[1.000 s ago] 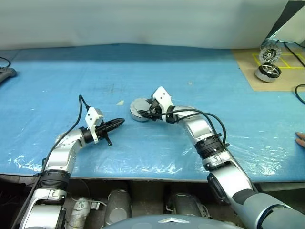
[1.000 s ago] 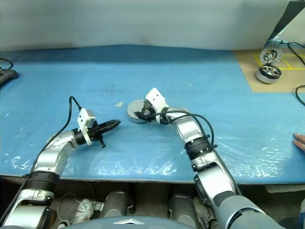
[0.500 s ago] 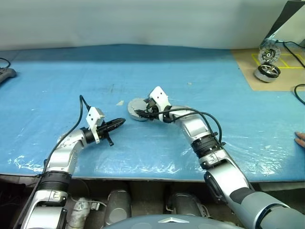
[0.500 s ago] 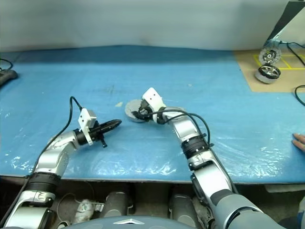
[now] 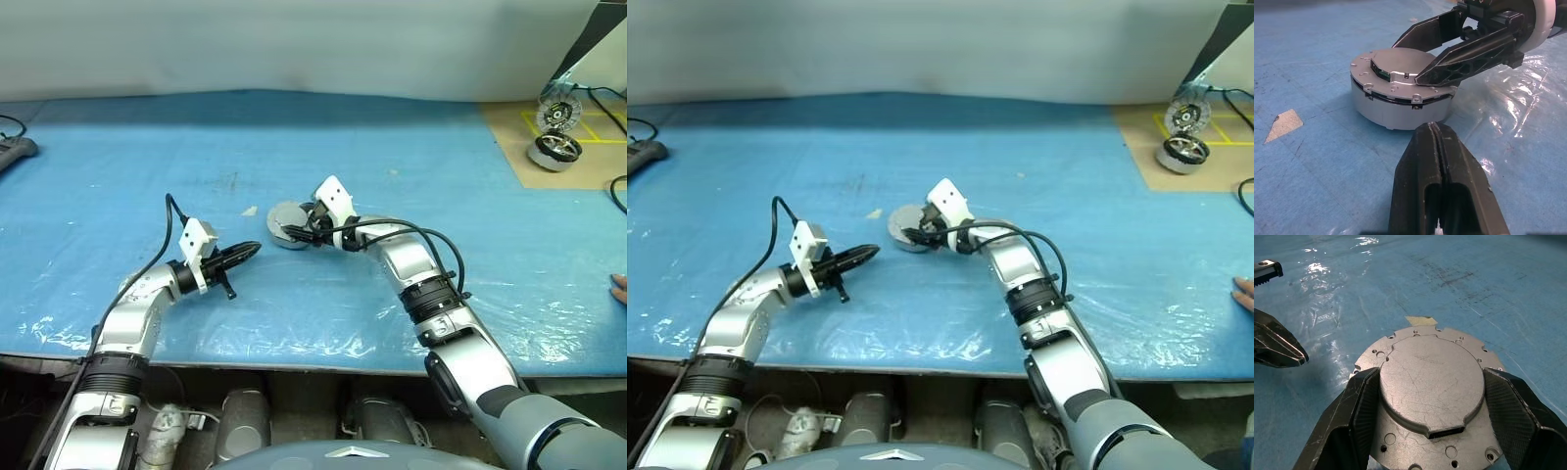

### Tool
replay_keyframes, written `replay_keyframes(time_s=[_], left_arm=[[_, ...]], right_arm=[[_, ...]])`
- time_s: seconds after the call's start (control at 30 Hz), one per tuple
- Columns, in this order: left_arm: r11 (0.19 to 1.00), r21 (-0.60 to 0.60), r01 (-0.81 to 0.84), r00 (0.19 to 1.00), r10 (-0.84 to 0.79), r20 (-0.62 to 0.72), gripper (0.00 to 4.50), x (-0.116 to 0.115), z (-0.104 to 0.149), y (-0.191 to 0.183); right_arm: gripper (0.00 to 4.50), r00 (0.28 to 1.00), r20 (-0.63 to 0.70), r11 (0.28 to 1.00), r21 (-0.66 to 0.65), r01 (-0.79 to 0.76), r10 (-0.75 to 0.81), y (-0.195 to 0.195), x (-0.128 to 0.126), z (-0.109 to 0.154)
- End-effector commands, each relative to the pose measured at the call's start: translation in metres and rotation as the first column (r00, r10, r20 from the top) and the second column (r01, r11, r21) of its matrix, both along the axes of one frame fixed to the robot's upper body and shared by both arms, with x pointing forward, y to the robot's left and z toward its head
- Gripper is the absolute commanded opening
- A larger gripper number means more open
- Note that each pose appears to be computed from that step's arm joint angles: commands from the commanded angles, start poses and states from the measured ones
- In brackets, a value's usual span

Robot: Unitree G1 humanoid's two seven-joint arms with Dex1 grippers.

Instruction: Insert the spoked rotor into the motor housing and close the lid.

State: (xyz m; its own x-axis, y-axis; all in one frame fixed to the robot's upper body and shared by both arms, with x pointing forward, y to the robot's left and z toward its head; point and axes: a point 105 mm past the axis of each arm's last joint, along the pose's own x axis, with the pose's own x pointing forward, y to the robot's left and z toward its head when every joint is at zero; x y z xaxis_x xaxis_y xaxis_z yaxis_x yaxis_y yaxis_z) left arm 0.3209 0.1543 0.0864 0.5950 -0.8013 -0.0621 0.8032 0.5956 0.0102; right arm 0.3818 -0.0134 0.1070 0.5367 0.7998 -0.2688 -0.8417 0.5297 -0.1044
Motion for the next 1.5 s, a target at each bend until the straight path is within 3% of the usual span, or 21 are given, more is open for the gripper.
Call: replay_keyframes(time_s=[0.03, 0.27, 0.53, 0.63, 0.8, 0.93, 1.1, 1.2, 1.3, 1.5], left_arm=[[1.0, -0.007, 0.015, 0.999, -0.015, 0.043, 0.0, -0.001, 0.012, -0.005], [1.0, -0.01, 0.024, 0.999, -0.023, 0.036, 0.0, -0.003, 0.011, -0.009], [1.0, -0.014, 0.024, 0.999, -0.023, 0.033, 0.0, -0.003, 0.012, -0.01], [1.0, -0.014, 0.026, 0.999, -0.025, 0.034, 0.0, -0.003, 0.012, -0.011], [1.0, -0.017, 0.025, 0.999, -0.024, 0.034, 0.0, -0.003, 0.012, -0.012], [1.0, -0.011, 0.028, 0.999, -0.027, 0.037, 0.0, -0.001, 0.012, -0.012], [0.999, -0.013, 0.033, 0.999, -0.033, 0.04, 0.0, 0.001, 0.013, -0.014], [0.999, -0.011, 0.039, 0.998, -0.039, 0.039, 0.0, 0.0, 0.013, -0.016], [0.999, -0.011, 0.042, 0.998, -0.042, 0.039, 0.0, 0.001, 0.012, -0.016], [0.999, -0.018, 0.043, 0.998, -0.043, 0.035, 0.0, -0.001, 0.011, -0.018]], right_arm=[[2.95, 0.999, 0.027, 0.999, -0.029, -0.018, 0.019, 0.0, -0.002, 0.004], [2.95, 0.993, -0.112, 0.999, -0.043, 0.019, -0.024, -0.011, -0.005, -0.035], [2.95, 0.995, -0.094, 0.984, -0.176, 0.027, -0.044, -0.022, -0.011, -0.065], [2.95, 0.986, -0.142, 0.98, -0.187, 0.062, -0.089, -0.031, -0.011, -0.076], [2.95, 0.972, -0.161, 0.943, -0.313, 0.113, -0.17, -0.05, -0.012, -0.098], [2.95, 0.957, -0.193, 0.96, -0.22, 0.174, -0.218, -0.046, -0.005, -0.078], [2.95, 0.972, -0.227, 0.995, 0.069, 0.078, -0.06, -0.026, -0.016, -0.022], [2.95, 0.983, -0.18, 0.998, 0.024, 0.054, -0.049, -0.028, -0.018, -0.018], [2.95, 0.985, -0.158, 0.994, -0.091, 0.053, -0.067, -0.032, -0.019, -0.033], [2.95, 0.977, -0.187, 0.992, -0.085, 0.089, -0.103, -0.03, -0.018, -0.043]])
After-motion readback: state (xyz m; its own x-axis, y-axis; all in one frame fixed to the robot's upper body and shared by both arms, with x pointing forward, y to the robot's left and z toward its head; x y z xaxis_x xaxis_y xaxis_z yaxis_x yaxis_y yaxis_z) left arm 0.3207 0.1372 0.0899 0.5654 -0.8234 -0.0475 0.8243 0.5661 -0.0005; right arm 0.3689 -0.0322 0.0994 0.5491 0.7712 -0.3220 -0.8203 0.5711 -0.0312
